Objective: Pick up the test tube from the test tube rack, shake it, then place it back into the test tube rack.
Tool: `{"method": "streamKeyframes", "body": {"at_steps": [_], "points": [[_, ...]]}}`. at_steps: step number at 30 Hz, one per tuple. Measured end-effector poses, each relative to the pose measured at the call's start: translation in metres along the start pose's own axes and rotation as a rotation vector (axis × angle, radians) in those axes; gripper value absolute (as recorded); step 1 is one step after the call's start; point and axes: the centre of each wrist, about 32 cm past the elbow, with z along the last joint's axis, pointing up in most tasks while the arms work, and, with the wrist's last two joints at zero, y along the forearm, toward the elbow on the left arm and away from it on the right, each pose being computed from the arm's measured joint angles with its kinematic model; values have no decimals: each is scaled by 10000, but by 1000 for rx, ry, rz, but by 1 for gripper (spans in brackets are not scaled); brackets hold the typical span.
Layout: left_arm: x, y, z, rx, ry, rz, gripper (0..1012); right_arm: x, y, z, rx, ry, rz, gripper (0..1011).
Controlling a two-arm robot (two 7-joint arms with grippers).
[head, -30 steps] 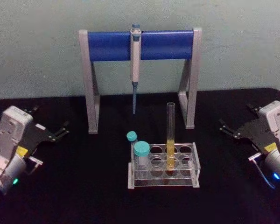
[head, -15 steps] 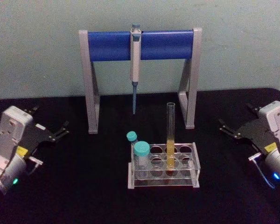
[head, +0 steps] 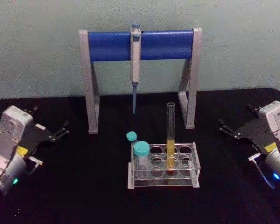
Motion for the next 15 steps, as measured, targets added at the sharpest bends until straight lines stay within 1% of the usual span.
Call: {"method": "streamKeyframes", "body": {"at_steps": [15], "points": [[0,0,0,0,0,0,1010,0,0,0,0,0,0,1000]]}}
